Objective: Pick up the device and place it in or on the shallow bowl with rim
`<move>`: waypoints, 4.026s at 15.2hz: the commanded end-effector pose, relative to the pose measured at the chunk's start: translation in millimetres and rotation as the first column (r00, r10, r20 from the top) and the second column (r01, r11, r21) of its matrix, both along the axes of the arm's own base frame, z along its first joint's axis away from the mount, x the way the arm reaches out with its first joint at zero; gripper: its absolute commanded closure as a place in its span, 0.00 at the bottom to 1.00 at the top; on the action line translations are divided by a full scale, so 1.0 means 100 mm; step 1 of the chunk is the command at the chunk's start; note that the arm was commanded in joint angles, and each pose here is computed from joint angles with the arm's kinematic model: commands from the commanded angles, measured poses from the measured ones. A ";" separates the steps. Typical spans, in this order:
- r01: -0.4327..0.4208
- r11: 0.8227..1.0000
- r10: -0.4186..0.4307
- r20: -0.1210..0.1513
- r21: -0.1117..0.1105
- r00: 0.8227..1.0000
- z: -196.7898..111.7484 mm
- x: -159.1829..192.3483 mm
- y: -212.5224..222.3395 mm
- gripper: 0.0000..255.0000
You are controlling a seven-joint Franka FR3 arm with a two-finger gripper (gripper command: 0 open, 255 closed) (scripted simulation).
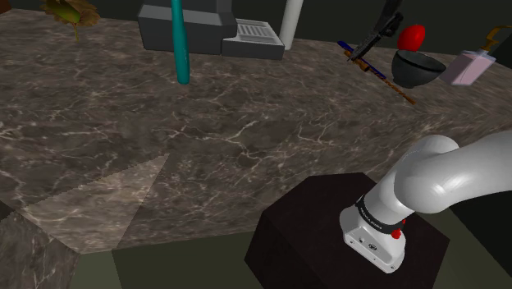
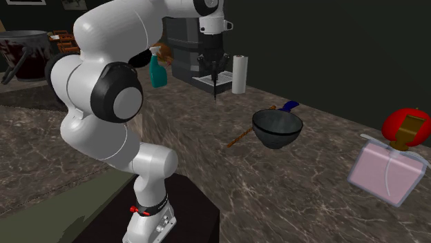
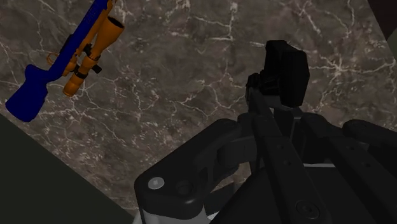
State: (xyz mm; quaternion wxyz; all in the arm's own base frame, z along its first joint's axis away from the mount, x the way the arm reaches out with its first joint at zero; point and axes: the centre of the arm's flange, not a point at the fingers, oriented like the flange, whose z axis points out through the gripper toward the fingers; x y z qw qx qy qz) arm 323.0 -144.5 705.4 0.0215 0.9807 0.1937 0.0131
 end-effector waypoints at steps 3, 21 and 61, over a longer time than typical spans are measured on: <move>0.000 1.000 0.000 0.000 0.000 1.000 0.16 -0.01 0.00 1.00; 0.000 1.000 0.000 0.000 0.000 1.000 0.33 -0.92 -2.19 1.00; 0.000 1.000 0.000 0.000 0.000 1.000 -0.04 -1.19 -2.77 0.00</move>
